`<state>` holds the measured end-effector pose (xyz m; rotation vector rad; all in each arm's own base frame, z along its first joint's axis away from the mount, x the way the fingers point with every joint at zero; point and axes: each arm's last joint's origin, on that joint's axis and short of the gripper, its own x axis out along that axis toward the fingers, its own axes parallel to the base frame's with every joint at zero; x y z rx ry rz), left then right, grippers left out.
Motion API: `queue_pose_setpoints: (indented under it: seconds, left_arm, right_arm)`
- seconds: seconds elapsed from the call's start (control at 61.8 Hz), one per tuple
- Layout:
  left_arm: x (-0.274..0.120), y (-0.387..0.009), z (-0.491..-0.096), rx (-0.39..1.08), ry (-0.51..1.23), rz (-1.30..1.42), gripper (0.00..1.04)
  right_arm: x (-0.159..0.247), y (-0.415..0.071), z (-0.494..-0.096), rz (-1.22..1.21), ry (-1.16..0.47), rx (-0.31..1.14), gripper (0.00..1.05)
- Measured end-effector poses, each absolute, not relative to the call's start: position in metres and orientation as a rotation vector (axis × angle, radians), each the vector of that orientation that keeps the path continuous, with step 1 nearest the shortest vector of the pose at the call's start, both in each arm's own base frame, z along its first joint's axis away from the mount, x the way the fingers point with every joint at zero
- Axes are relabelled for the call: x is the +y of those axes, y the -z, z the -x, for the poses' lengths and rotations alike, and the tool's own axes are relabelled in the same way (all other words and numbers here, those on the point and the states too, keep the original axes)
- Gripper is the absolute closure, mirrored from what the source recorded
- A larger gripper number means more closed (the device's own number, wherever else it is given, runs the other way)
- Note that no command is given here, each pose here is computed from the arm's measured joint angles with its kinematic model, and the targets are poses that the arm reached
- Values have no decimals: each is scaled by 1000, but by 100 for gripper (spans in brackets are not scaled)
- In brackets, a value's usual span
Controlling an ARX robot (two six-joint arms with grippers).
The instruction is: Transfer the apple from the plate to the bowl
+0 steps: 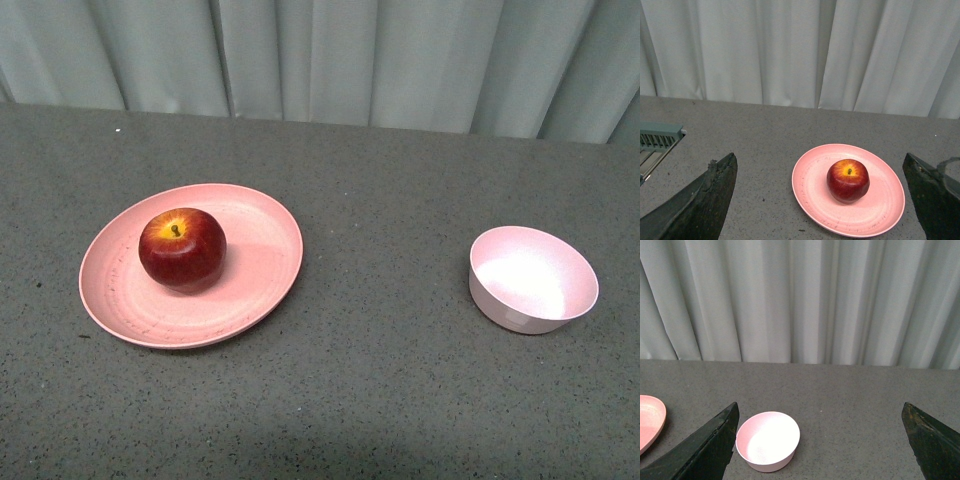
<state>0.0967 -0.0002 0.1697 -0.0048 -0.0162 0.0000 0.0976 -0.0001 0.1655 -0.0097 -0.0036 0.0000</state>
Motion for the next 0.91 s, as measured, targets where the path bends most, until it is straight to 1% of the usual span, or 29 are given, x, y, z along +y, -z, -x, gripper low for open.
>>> queue_pose_setpoints:
  seconds: [0.906]
  left_arm:
    - [0,-170,-97,-16,0,5,7]
  right_arm:
    - [0,-165,-98,10,0,-4,9]
